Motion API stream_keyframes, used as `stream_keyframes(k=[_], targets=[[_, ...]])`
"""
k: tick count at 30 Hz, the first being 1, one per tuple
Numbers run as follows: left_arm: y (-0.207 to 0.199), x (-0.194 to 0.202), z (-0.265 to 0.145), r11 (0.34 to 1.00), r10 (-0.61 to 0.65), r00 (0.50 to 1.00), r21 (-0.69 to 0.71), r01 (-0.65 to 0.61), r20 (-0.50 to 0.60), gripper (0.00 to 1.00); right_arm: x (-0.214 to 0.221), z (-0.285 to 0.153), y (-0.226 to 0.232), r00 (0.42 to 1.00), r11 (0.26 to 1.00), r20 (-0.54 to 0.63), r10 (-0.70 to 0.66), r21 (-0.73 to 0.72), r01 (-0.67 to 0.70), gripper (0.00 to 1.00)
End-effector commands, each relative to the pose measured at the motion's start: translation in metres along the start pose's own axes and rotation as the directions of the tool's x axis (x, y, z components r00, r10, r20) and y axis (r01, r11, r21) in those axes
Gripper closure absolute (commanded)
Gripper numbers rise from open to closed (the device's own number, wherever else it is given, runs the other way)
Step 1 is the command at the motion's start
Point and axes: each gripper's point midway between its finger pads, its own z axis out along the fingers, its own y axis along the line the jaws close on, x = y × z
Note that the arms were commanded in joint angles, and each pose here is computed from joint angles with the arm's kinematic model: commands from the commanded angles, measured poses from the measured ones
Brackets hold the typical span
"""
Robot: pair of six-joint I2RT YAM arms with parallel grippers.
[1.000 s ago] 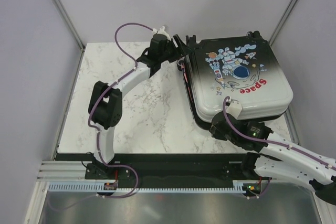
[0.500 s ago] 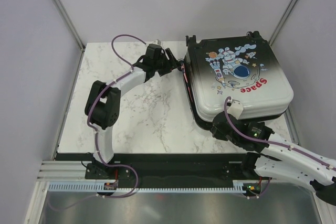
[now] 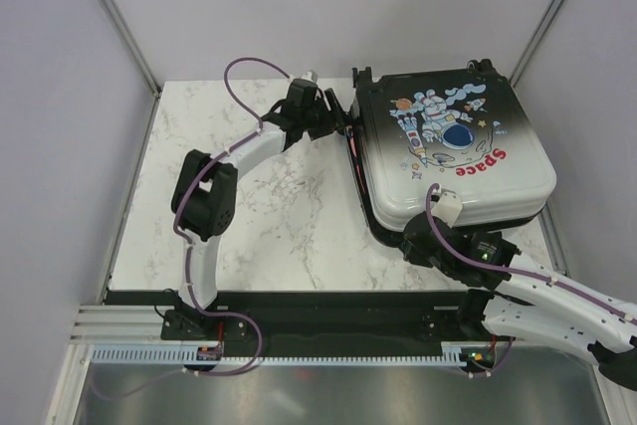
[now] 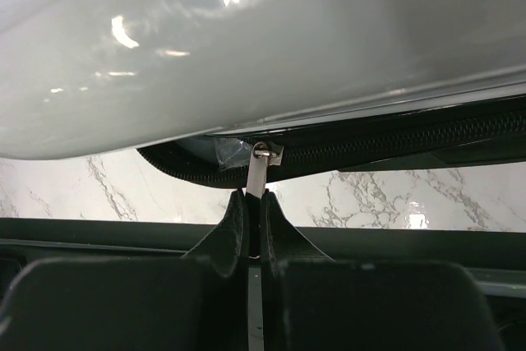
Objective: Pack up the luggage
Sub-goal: Zip the luggage at the center of the board.
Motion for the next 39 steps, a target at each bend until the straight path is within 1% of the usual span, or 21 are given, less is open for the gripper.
stream_keyframes(k=[1, 6, 9, 16, 25, 29, 39], targets=[[-0.011, 0.007, 0.006, 0.998, 0.062, 0.998, 0.014, -0.061, -0.034, 0.29, 0.000, 0.003, -0.036, 0.999, 0.989, 0.021, -0.045, 0.143, 0.042, 1.00], [0.011, 0.025, 0.013, 0.996, 0.058, 0.994, -0.056, -0.064, -0.095, 0.42, 0.000, 0.003, -0.035, 0.999, 0.989, 0.019, -0.044, 0.144, 0.041, 1.00], [0.016, 0.033, 0.016, 0.994, 0.074, 0.990, -0.073, -0.083, -0.117, 0.45, -0.001, 0.003, -0.036, 0.999, 0.988, 0.024, -0.043, 0.149, 0.039, 1.00], [0.031, 0.047, 0.014, 0.987, 0.094, 0.985, -0.114, -0.111, -0.143, 0.48, -0.003, 0.003, -0.036, 0.998, 0.987, 0.028, -0.049, 0.156, 0.045, 1.00], [0.053, 0.064, 0.007, 0.982, 0.083, 0.983, -0.156, -0.109, -0.163, 0.49, -0.005, 0.003, -0.036, 0.998, 0.986, 0.034, -0.052, 0.161, 0.046, 1.00], [0.055, 0.071, 0.007, 0.985, 0.077, 0.983, -0.140, -0.101, -0.164, 0.50, -0.005, 0.003, -0.036, 0.998, 0.985, 0.033, -0.054, 0.166, 0.048, 1.00], [0.049, 0.072, 0.013, 0.989, 0.074, 0.982, -0.114, -0.094, -0.172, 0.50, -0.006, 0.003, -0.035, 0.997, 0.984, 0.034, -0.064, 0.171, 0.058, 1.00]])
